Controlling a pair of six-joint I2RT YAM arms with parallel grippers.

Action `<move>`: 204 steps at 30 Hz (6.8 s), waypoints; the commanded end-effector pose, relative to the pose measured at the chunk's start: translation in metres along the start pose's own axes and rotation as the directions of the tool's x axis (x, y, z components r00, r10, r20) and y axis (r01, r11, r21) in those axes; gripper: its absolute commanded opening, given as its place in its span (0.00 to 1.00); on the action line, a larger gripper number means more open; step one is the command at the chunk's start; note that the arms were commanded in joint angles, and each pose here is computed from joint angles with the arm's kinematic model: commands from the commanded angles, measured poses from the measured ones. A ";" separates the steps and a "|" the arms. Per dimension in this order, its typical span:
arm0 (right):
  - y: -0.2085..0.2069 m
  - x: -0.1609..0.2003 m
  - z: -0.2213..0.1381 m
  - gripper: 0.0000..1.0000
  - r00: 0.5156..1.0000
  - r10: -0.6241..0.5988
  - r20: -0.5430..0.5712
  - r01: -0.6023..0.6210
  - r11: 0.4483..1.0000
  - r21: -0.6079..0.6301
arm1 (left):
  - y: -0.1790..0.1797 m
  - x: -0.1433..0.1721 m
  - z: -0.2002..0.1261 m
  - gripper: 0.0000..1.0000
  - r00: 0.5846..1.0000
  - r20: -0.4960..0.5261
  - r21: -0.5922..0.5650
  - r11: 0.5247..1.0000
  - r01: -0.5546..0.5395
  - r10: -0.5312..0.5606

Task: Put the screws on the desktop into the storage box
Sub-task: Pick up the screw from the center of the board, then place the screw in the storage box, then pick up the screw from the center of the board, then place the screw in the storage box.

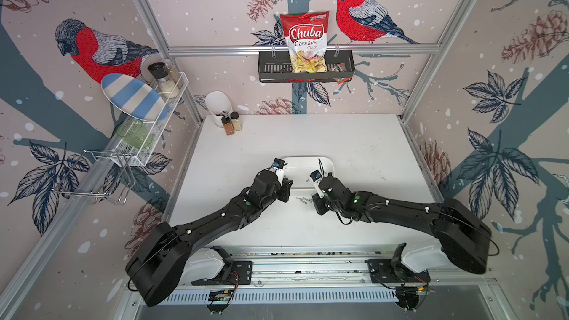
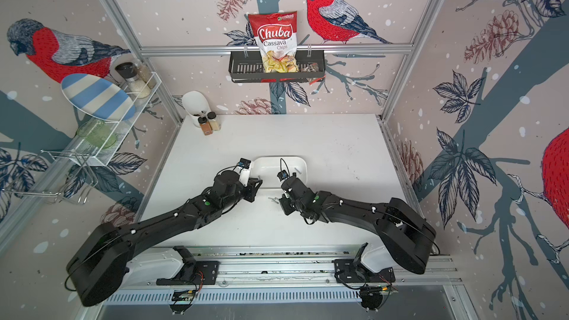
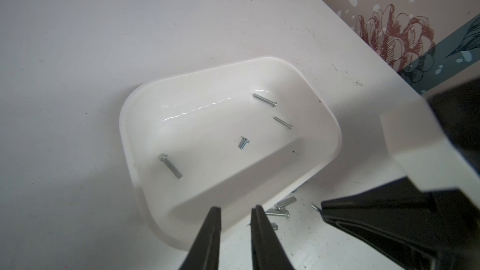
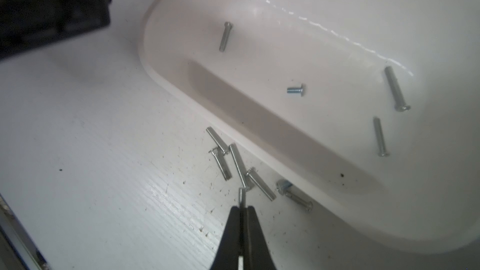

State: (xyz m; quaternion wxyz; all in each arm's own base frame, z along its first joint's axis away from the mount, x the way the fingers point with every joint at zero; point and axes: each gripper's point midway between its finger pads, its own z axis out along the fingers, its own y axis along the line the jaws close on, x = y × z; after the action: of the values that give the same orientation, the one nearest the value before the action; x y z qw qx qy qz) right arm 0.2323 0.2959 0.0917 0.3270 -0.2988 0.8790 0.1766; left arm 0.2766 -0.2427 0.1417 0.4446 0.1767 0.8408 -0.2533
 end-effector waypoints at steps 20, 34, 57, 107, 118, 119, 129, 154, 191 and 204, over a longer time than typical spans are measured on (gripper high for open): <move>-0.107 -0.045 0.055 0.00 0.990 0.137 -0.029 -0.131 0.977 0.166 | -0.090 -0.026 -0.011 0.32 0.765 0.084 0.377 0.690 -0.617 0.638; -0.103 -0.029 0.074 0.12 0.992 0.069 -0.105 -0.041 0.968 0.248 | -0.072 0.071 0.002 0.32 0.471 -0.007 0.482 0.416 -0.771 0.882; -0.076 -0.061 0.026 0.25 0.998 0.048 0.041 -0.054 0.985 0.162 | -0.032 0.093 0.052 0.32 0.361 -0.207 0.403 0.415 -0.816 0.909; -0.055 -0.076 -0.021 0.25 0.985 0.045 0.165 -0.058 0.996 0.073 | -0.030 0.135 0.065 0.22 0.305 -0.415 0.535 0.501 -0.681 0.857; -0.055 -0.076 -0.023 0.25 0.985 0.044 0.169 -0.057 0.996 0.073 | -0.033 0.136 0.064 0.06 0.299 -0.444 0.555 0.521 -0.648 0.845; -0.055 -0.077 -0.023 0.25 0.984 0.043 0.171 -0.056 0.996 0.073 | -0.034 0.138 0.063 0.03 0.297 -0.446 0.561 0.522 -0.643 0.844; -0.055 -0.079 -0.029 0.25 0.980 0.045 0.192 -0.060 0.996 0.071 | -0.042 0.127 0.061 0.00 0.340 -0.420 0.550 0.534 -0.643 0.842; -0.052 -0.089 -0.049 0.26 0.966 0.052 0.252 -0.068 0.996 0.054 | -0.077 0.011 0.039 0.00 0.582 -0.206 0.301 0.617 -0.728 0.787; -0.027 0.013 -0.022 0.29 0.989 0.084 0.120 -0.085 0.996 0.009 | 0.032 0.002 0.125 0.00 0.741 -0.431 0.154 0.851 -0.503 0.516; -0.074 0.031 -0.005 0.37 0.984 0.161 0.071 -0.170 0.977 0.129 | 0.035 -0.003 0.124 0.20 0.760 -0.409 0.119 0.856 -0.504 0.505</move>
State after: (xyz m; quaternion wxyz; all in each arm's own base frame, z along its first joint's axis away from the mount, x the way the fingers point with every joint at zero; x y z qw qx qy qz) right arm 0.2529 0.2245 0.0649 0.3490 -0.2056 0.9014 0.1529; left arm 0.3727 -0.2858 0.0701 0.2867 0.4537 0.8401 -0.0786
